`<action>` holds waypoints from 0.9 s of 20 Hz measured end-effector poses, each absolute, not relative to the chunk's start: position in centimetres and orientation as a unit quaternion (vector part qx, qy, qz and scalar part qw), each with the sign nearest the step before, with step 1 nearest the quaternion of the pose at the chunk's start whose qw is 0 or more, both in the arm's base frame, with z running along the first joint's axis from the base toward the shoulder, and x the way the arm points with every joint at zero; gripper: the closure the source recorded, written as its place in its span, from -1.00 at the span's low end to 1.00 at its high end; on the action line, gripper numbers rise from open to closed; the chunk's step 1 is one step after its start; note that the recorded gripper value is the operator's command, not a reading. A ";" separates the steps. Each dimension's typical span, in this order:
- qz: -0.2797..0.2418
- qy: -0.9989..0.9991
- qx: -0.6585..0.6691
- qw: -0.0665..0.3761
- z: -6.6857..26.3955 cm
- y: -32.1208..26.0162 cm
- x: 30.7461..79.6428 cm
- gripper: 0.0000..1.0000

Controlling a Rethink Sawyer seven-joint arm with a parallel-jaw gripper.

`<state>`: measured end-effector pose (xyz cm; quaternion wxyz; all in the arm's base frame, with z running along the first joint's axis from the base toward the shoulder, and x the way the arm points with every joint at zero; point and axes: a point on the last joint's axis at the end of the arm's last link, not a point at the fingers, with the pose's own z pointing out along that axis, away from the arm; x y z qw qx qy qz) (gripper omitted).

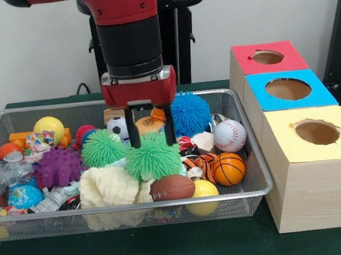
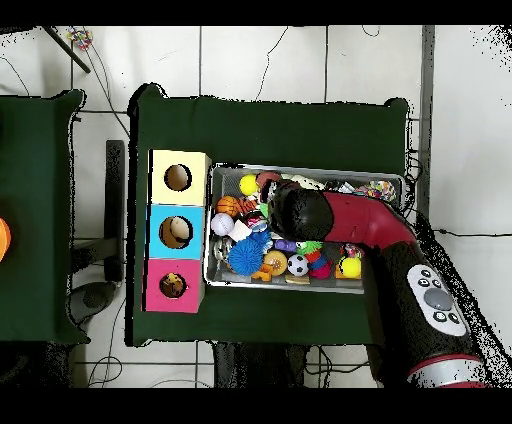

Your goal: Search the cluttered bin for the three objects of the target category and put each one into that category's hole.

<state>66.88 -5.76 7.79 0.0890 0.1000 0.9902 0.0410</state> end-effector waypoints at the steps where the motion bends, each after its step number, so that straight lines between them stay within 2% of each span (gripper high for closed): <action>1: 0.038 0.990 0.098 0.091 7.3 -6.2 67.2 -1.00; 12: 0.022 0.991 0.086 0.100 4.4 -9.2 68.2 -1.00; 18: 0.012 0.990 0.093 0.107 3.6 -13.5 68.1 -1.00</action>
